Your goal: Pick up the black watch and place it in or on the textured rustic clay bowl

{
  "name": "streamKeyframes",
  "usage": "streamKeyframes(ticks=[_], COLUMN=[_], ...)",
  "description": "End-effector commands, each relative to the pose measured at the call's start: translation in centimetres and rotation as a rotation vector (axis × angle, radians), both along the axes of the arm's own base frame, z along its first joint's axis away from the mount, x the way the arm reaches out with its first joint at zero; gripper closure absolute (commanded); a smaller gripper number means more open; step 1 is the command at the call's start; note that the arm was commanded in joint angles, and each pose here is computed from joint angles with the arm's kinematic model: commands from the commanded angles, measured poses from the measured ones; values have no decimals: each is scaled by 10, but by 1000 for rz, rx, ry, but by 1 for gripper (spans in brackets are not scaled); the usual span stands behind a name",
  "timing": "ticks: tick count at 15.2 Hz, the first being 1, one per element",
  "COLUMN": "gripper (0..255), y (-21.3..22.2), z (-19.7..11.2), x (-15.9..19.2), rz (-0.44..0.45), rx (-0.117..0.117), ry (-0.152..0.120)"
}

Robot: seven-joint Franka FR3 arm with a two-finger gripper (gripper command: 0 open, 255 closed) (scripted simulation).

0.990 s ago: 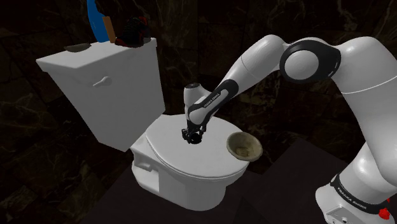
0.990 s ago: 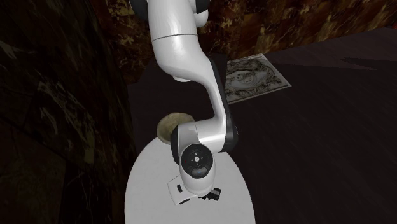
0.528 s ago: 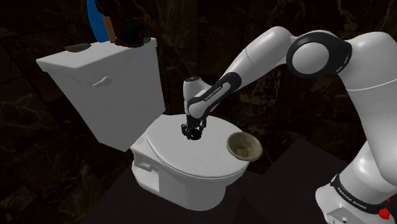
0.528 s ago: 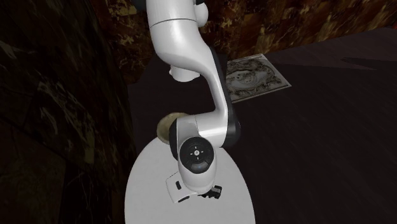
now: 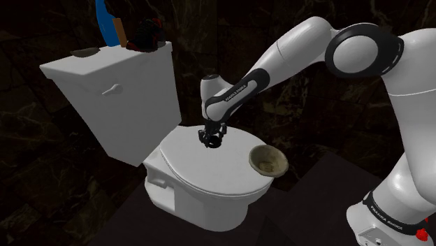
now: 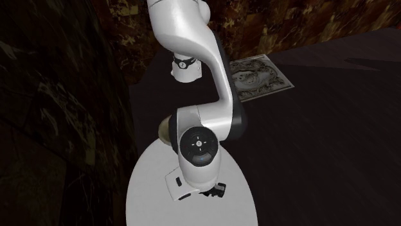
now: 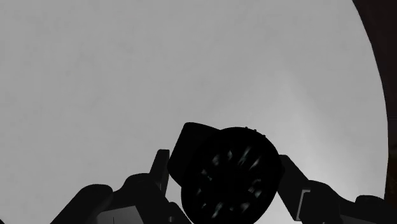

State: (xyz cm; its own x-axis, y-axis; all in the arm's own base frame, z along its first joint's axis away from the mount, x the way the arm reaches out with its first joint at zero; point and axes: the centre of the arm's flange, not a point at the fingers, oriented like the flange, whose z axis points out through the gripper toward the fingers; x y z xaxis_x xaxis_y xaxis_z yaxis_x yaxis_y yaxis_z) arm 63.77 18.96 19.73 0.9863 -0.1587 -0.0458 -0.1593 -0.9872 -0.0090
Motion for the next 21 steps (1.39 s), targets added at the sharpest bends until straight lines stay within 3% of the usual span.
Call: streamKeyframes(ticks=[1,18,21], gripper=[255,255,255], y=[-1,-1,-22], z=[10,96,96], x=[0,0,-33], rz=[0,0,0], rx=[0,0,0], ry=[0,0,0])
